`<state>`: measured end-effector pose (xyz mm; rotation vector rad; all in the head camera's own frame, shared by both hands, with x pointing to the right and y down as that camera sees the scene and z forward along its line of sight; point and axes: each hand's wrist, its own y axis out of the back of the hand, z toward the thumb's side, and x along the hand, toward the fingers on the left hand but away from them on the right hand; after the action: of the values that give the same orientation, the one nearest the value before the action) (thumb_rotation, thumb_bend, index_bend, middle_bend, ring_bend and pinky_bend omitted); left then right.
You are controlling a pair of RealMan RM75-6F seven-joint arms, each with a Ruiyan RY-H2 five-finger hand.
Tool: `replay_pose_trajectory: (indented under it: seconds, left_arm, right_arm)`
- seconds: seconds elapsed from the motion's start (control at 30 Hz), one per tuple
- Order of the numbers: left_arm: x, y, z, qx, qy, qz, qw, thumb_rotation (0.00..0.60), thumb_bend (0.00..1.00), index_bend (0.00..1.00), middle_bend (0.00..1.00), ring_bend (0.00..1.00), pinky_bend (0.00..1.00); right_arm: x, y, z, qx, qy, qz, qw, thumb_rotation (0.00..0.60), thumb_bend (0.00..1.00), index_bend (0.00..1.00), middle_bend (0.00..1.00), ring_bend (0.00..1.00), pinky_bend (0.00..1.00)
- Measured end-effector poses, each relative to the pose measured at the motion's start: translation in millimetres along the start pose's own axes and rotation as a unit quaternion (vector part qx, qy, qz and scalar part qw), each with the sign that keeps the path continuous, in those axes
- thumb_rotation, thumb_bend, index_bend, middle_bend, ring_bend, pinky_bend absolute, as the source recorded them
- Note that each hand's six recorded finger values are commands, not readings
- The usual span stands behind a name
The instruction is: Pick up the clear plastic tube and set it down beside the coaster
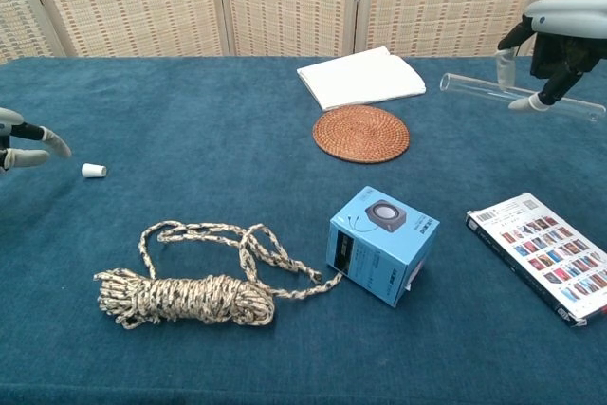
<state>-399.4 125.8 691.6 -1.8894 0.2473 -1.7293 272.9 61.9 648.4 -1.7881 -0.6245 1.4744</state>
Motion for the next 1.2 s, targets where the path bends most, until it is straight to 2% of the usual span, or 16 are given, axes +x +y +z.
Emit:
replay_pose_trajectory:
  seconds: [0.37,0.63,1.2]
  left_arm:
    - [14.2,-10.2,-5.0,-0.004,0.019,-0.021,0.9996,0.077,0.45,0.15,0.92,0.96,1.0]
    - [21.1,-12.7,2.5,-0.011,0.016,-0.029,0.9994,0.073,0.45,0.15,0.92,0.96,1.0]
    - [20.0,4.3,24.6,-0.018,-0.006,-0.013,0.9997,0.077,0.45,0.15,0.92,0.96,1.0]
  right_arm:
    - [2.4,-4.0,-3.8,-0.001,-0.004,0.004,1.0,0.6,0.96,0.73,1.0,1.0,1.0]
    - [2.7,-5.7,-5.9,0.0,-0.007,0.006,1.0,0.6,0.96,0.73,1.0,1.0,1.0]
    - [4.2,-6.5,-12.4,-0.006,-0.012,0.005,0.9999,0.6,0.96,0.73,1.0,1.0,1.0]
